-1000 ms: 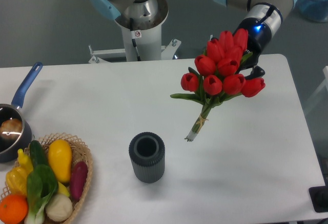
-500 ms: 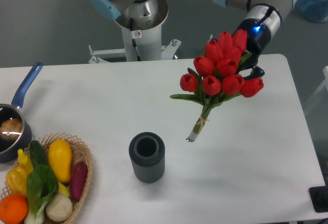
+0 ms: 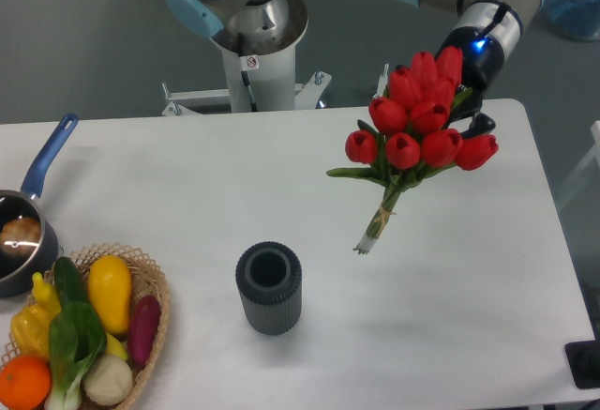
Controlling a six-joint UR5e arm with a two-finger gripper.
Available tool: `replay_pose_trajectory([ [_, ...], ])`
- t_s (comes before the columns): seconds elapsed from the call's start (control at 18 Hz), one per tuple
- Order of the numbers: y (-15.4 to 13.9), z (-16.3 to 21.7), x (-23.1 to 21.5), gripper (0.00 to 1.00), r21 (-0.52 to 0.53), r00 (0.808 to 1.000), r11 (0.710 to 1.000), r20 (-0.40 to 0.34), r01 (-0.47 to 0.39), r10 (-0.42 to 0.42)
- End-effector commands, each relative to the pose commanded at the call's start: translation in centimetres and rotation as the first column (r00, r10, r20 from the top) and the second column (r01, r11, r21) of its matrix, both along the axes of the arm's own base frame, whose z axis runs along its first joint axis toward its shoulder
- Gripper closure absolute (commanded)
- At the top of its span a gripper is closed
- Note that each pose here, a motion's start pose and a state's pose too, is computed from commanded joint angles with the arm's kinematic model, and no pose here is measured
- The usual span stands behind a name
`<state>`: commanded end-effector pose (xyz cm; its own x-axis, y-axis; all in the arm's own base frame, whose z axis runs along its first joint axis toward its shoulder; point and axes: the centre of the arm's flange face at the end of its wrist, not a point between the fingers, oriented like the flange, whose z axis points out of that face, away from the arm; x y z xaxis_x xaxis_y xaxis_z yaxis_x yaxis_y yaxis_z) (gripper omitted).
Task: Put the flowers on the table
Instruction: 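Lift the red tulip bouquet with the gripper and swing it sideways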
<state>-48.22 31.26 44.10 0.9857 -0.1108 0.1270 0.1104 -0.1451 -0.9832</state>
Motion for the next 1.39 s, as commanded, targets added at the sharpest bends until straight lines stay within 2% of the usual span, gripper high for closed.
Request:
replay_pose_trajectory([
  [0.33, 0.1, 0.7, 0.5, 0.68, -0.136, 0.997, 0.990, -0.077, -0.032, 0.021],
  [0.56, -1.2, 0.0, -0.2, 0.68, -0.283, 0.989, 0.954, -0.134, -0.098, 0.062],
  [0.78, -3.4, 1.3, -0.8, 0.67, -0.365, 0.974, 0.914, -0.196, -0.176, 0.110],
  [0.83, -3.7, 1.5, -0.6, 0.67, -0.405, 0.969, 0.893, -0.216, -0.197, 0.116],
  [0.94, -4.5, 1.8, -0.6, 0.67, -0.498, 0.954, 0.829, -0.270, -0.253, 0.130],
  [1.0, -4.8, 1.8, -0.7, 0.67, -0.521, 0.950, 0.811, -0.281, -0.267, 0.133],
  [1.17, -4.7, 1.8, -0.5, 0.67, -0.540, 0.946, 0.797, -0.303, -0.271, 0.116],
  [1.22, -4.9, 1.5, -0.5, 0.67, -0.567, 0.943, 0.775, -0.316, -0.279, 0.109],
  [1.39, -5.2, 0.3, -0.4, 0.67, -0.665, 0.931, 0.682, -0.358, -0.305, 0.068],
])
